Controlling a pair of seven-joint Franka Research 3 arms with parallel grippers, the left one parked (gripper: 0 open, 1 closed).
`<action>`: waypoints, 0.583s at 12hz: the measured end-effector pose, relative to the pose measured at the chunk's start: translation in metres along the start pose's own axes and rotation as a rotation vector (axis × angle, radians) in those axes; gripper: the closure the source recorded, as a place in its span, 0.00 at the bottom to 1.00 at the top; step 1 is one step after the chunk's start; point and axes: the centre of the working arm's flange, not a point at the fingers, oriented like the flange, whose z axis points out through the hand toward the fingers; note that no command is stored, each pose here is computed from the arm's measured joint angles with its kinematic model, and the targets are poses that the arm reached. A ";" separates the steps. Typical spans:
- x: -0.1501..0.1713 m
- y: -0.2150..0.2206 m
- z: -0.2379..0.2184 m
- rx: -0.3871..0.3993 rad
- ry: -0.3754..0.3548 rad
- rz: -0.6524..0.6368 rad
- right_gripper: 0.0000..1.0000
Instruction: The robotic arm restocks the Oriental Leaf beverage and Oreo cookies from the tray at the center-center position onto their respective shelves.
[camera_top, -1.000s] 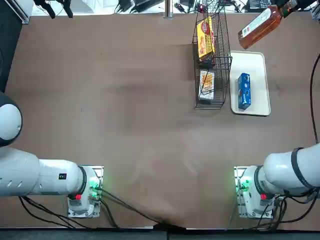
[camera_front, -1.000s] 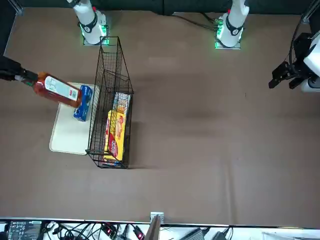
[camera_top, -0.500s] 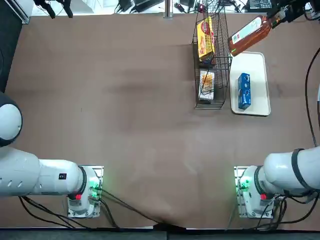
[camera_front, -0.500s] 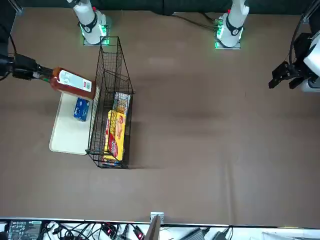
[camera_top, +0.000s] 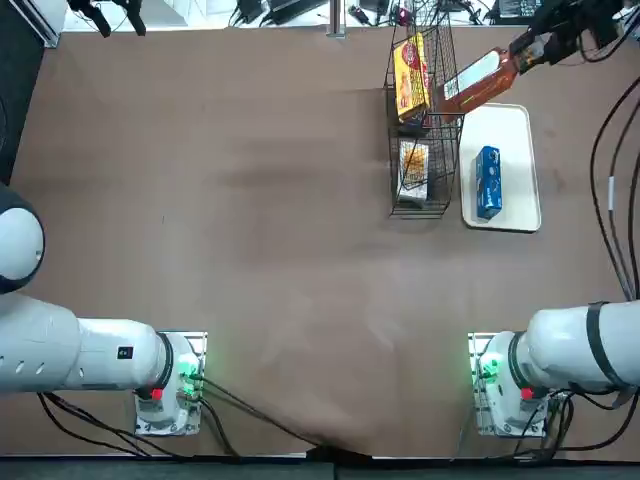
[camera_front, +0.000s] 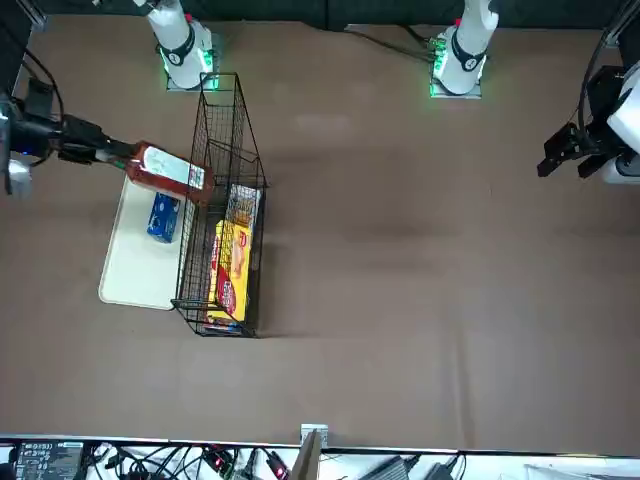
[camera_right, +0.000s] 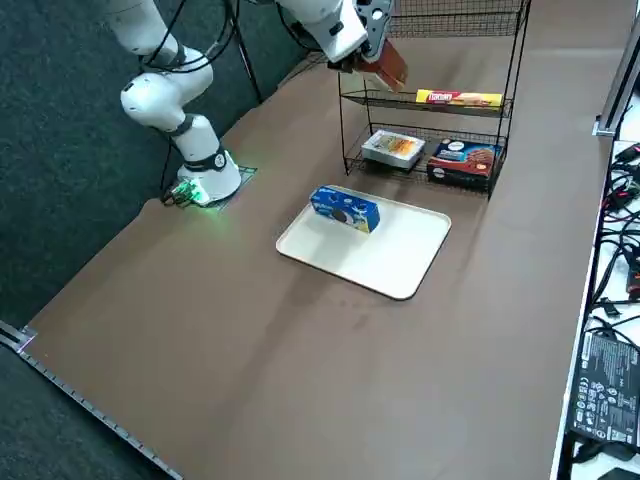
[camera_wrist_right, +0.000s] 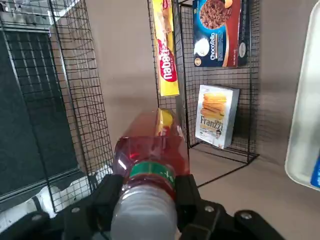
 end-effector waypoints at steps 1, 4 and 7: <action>-0.002 0.000 0.009 -0.002 0.000 0.002 0.42; -0.006 0.002 0.033 -0.004 -0.021 0.011 0.42; -0.010 0.005 0.054 -0.011 -0.033 0.019 0.42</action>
